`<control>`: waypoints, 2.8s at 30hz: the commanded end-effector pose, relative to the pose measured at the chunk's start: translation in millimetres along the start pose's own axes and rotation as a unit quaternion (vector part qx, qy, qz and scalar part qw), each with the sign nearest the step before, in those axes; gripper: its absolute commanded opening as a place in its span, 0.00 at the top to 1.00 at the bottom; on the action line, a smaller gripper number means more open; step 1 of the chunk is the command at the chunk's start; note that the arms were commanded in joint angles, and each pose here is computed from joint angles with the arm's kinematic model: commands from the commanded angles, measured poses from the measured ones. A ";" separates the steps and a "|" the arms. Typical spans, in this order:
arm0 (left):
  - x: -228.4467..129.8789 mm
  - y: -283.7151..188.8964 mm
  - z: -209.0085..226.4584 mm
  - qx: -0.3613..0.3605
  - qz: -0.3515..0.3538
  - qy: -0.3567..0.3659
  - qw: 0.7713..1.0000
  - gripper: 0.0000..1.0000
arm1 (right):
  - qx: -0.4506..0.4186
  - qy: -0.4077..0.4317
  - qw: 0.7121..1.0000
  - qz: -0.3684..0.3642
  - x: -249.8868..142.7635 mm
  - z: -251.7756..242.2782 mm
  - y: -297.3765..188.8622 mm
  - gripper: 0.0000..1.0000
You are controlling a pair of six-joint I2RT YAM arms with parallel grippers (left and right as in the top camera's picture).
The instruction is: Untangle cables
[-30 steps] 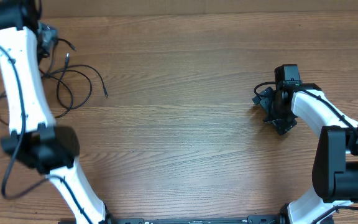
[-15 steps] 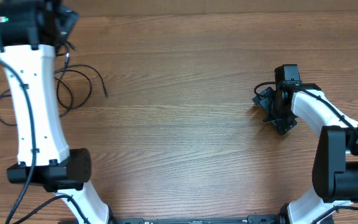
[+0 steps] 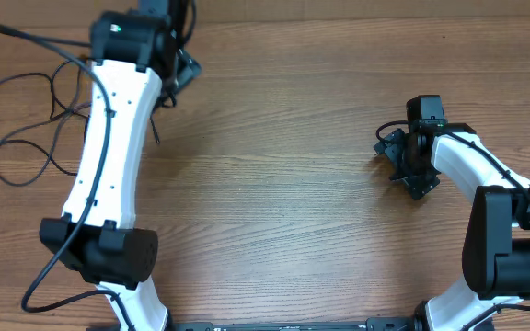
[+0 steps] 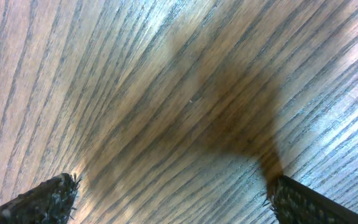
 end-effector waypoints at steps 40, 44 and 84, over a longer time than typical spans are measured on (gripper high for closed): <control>-62.9 53.5 -50.0 -0.223 -0.213 0.076 0.948 0.01 | -0.014 0.003 1.000 0.016 -5.3 -10.1 21.1 0.00; -67.8 61.0 -48.2 -0.248 -0.238 0.062 0.937 0.01 | -0.014 0.003 1.000 0.016 -5.3 -10.1 21.1 0.00; -151.6 121.4 94.9 -0.274 -0.367 -0.052 0.887 0.00 | -0.014 0.003 1.000 0.016 -5.3 -10.1 21.1 0.00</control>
Point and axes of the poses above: each gripper's point midway between its finger pads, its own y axis out along the fingers, its own z axis along the line the jaws close on, x = y × z, the point moved 3 cm from there along -y, back along the fingers, and after that the axes turned 12 degrees about y, right-handed, at the moved point
